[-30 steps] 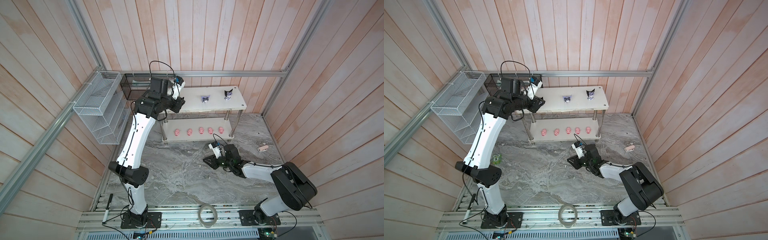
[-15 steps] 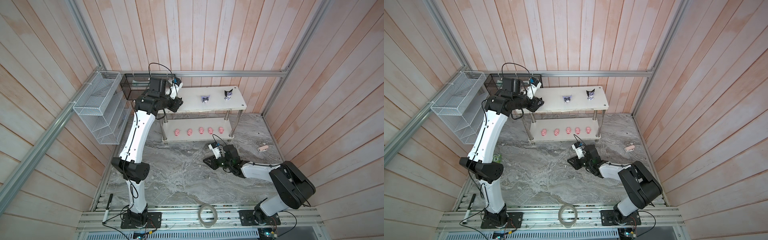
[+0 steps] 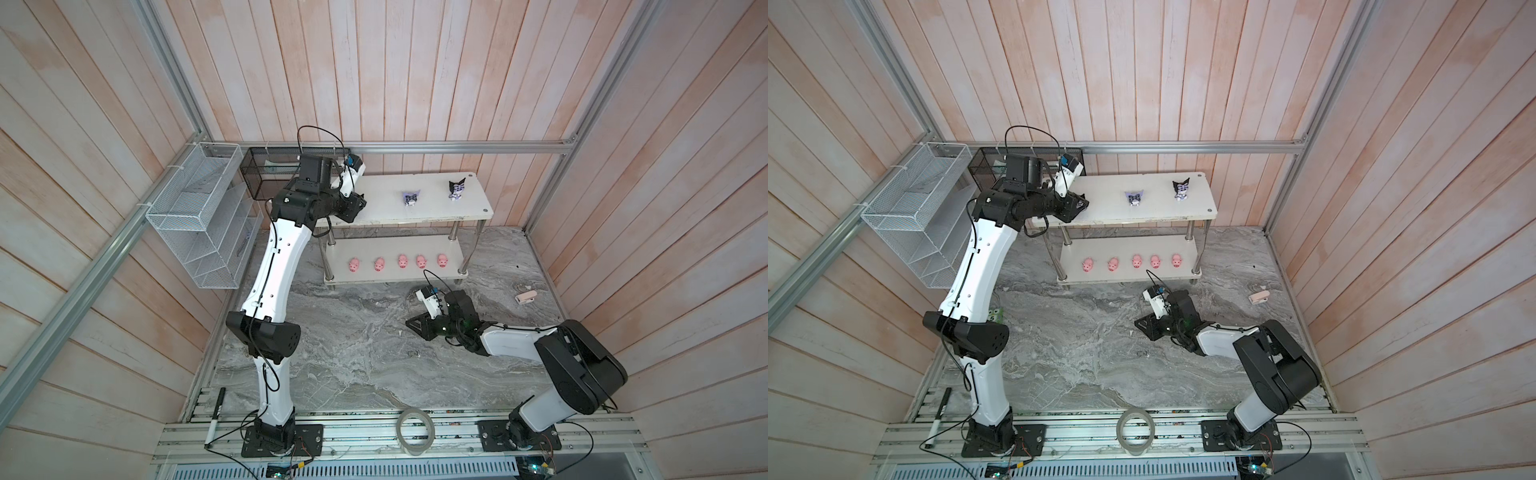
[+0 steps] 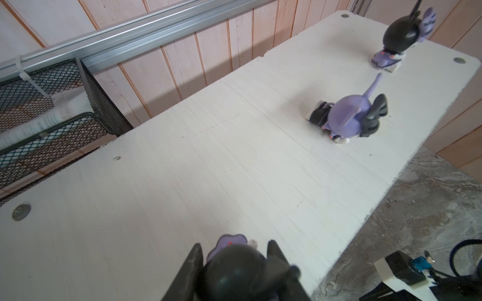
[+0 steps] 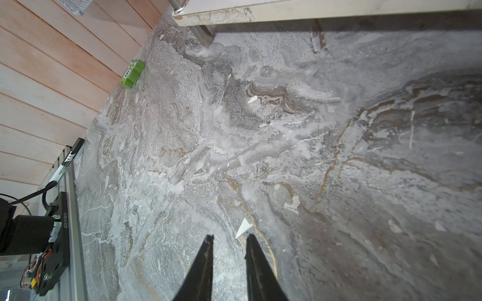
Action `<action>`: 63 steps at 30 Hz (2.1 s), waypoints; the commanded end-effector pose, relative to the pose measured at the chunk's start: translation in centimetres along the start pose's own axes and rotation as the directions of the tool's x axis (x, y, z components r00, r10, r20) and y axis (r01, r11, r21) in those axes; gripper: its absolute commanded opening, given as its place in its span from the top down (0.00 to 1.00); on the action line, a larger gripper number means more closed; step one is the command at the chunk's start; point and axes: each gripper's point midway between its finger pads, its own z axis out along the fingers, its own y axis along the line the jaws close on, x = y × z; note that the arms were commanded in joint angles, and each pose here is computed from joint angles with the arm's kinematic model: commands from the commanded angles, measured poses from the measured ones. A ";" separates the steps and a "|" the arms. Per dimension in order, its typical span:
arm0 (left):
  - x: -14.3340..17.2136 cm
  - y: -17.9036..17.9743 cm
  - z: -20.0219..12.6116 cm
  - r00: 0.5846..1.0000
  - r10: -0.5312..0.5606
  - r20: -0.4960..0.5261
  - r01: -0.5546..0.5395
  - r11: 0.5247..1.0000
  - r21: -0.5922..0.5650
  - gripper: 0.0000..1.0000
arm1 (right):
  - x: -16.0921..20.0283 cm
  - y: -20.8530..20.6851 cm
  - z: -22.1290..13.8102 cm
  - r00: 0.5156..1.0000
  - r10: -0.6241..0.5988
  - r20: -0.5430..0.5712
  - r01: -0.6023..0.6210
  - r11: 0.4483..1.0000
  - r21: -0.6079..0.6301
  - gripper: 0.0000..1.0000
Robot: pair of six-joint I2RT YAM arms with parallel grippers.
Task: Organize plastic toys on shelves
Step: Place the plastic toy on the shelf.
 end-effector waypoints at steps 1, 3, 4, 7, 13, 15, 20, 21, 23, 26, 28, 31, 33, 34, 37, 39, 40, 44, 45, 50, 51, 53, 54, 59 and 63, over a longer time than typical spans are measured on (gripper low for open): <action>0.0 0.4 0.8 1.000 0.014 0.004 -0.014 1.000 0.005 0.64 | 0.2 0.0 0.5 1.000 0.017 -0.015 -0.017 1.000 -0.003 0.76; 0.1 0.5 0.9 1.000 0.013 0.001 -0.013 1.000 0.003 0.64 | 0.3 0.0 0.5 1.000 0.018 -0.017 -0.019 1.000 -0.004 0.76; 0.0 0.4 0.9 1.000 0.015 0.004 -0.015 1.000 0.004 0.63 | 0.3 0.0 0.5 1.000 0.019 -0.019 -0.019 1.000 -0.006 0.76; 0.0 0.4 0.9 1.000 0.017 0.001 -0.017 1.000 0.005 0.64 | 0.4 0.0 0.7 1.000 0.021 -0.023 -0.021 1.000 -0.007 0.76; -0.3 0.5 0.1 1.000 0.023 0.004 -0.023 1.000 -0.005 0.64 | 0.3 -0.1 0.7 0.999 0.023 -0.026 -0.023 1.000 -0.005 0.77; -0.4 0.4 -0.3 1.000 0.026 0.004 -0.026 1.000 -0.010 0.64 | 0.3 -0.1 0.8 0.999 0.022 -0.025 -0.022 1.000 -0.007 0.77; -0.7 0.5 -1.3 0.999 0.030 0.010 -0.030 0.999 -0.028 0.65 | 0.3 -0.1 1.0 0.999 0.025 -0.031 -0.025 1.000 -0.010 0.77; -0.7 0.5 -1.5 0.999 0.032 0.010 -0.031 0.999 -0.031 0.65 | 0.4 -0.1 1.1 0.999 0.024 -0.033 -0.025 1.000 -0.013 0.77; -0.7 0.5 -1.7 0.999 0.035 0.011 -0.035 0.999 -0.032 0.65 | 0.4 -0.1 1.1 0.999 0.027 -0.036 -0.027 1.000 -0.014 0.77; -0.7 0.6 -1.6 0.999 0.038 0.008 -0.038 0.999 -0.036 0.65 | 0.4 -0.1 1.2 0.999 0.026 -0.037 -0.027 1.000 -0.015 0.77; -0.7 0.6 -1.5 0.999 0.038 0.009 -0.038 0.999 -0.035 0.65 | 0.5 -0.2 1.3 0.999 0.028 -0.041 -0.029 0.999 -0.016 0.77; -0.5 0.8 -0.9 0.999 0.036 0.003 -0.035 0.999 -0.040 0.64 | 0.6 -0.3 1.3 0.999 0.030 -0.042 -0.031 0.999 -0.015 0.77; -0.5 1.0 -0.7 0.999 0.032 0.004 -0.032 0.999 -0.043 0.62 | 0.7 -0.3 1.4 0.998 0.032 -0.045 -0.033 0.999 -0.017 0.77; -0.6 1.0 -0.6 1.000 0.031 0.008 -0.030 0.999 -0.042 0.61 | 0.7 -0.3 1.4 0.999 0.033 -0.044 -0.033 0.999 -0.016 0.77; -0.5 1.0 -0.2 1.000 0.025 0.010 -0.025 0.999 -0.035 0.57 | 0.7 -0.3 1.4 0.998 0.035 -0.045 -0.036 0.999 -0.017 0.77; -0.5 1.0 0.1 1.000 0.023 0.010 -0.023 0.999 -0.031 0.56 | 0.8 -0.3 1.5 0.998 0.036 -0.047 -0.036 0.999 -0.018 0.77; -0.5 1.0 0.2 1.000 0.023 0.012 -0.022 0.999 -0.030 0.56 | 0.8 -0.3 1.5 0.998 0.035 -0.046 -0.036 0.999 -0.017 0.77; -0.6 1.0 0.2 1.000 0.022 0.017 -0.021 0.999 -0.026 0.56 | 0.9 -0.3 1.5 0.998 0.036 -0.048 -0.037 0.999 -0.018 0.77; -0.5 1.1 0.4 1.000 0.021 0.015 -0.021 0.999 -0.025 0.59 | 0.9 -0.4 1.5 0.998 0.037 -0.049 -0.038 0.999 -0.018 0.77; -0.5 1.0 0.4 1.000 0.021 0.014 -0.021 1.000 -0.022 0.63 | 1.0 -0.3 1.7 0.998 0.038 -0.053 -0.039 0.999 -0.022 0.77; -0.5 1.2 0.4 1.000 0.019 0.015 -0.019 0.999 -0.029 0.63 | 1.0 -0.4 1.7 0.998 0.038 -0.054 -0.039 0.999 -0.022 0.77; -0.5 1.3 0.4 1.000 0.018 0.017 -0.018 0.999 -0.035 0.63 | 1.0 -0.4 1.7 0.998 0.039 -0.055 -0.040 0.999 -0.022 0.77; -0.7 1.3 0.3 1.000 0.018 0.021 -0.018 0.999 -0.036 0.62 | 1.0 -0.4 1.7 0.998 0.039 -0.055 -0.040 0.999 -0.023 0.77; -0.4 1.5 0.0 1.000 0.013 0.012 -0.012 0.999 -0.049 0.45 | 1.1 -0.4 1.8 0.997 0.040 -0.059 -0.042 0.999 -0.024 0.77; 0.0 1.6 0.0 1.000 0.001 0.005 0.000 0.998 -0.061 0.34 | 1.0 -0.4 1.9 0.997 0.040 -0.059 -0.042 0.999 -0.028 0.77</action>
